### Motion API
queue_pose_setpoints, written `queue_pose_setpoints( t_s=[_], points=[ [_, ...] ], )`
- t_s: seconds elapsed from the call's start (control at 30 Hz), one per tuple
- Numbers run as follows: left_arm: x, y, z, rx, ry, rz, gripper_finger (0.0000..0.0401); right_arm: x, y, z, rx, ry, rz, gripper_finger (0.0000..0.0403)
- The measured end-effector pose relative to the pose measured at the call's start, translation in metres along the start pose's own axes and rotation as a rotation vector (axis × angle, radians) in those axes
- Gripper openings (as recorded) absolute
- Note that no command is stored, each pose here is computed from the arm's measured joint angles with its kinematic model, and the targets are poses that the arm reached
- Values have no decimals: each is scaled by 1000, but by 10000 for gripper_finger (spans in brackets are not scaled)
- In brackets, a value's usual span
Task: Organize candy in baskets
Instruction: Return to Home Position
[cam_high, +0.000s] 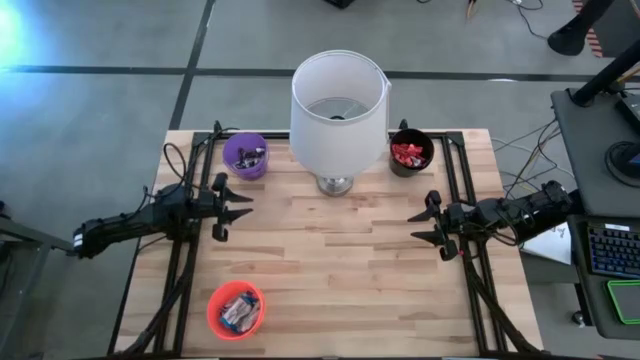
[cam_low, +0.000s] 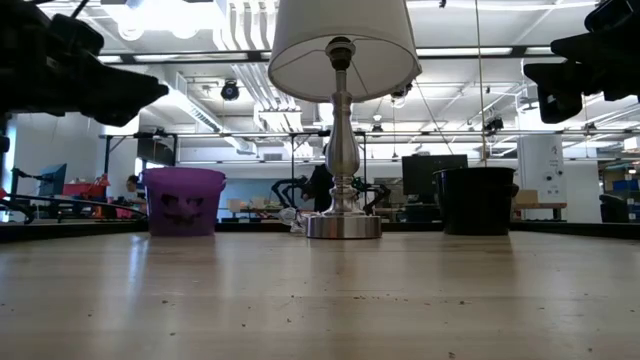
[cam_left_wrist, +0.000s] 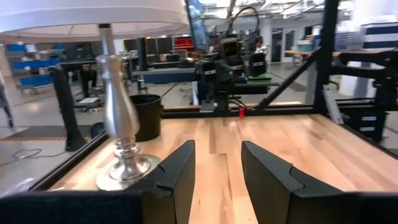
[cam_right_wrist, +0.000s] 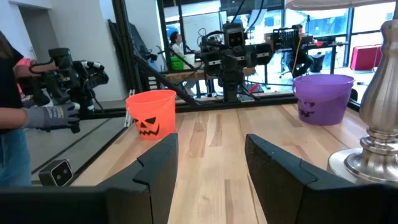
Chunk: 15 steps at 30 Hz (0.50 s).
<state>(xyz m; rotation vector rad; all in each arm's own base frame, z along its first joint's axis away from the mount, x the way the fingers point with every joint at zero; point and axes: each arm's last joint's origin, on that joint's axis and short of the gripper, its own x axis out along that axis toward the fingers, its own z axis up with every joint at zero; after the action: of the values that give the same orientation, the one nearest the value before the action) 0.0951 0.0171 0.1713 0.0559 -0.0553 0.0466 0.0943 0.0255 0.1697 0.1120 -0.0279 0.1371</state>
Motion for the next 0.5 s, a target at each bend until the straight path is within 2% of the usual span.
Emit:
queue_pose_setpoints(
  t_s=[0.5],
  points=[
    [0, 0, 0, 0, 0, 8, 114, 0, 0, 0, 0, 0, 0, 178]
  ],
)
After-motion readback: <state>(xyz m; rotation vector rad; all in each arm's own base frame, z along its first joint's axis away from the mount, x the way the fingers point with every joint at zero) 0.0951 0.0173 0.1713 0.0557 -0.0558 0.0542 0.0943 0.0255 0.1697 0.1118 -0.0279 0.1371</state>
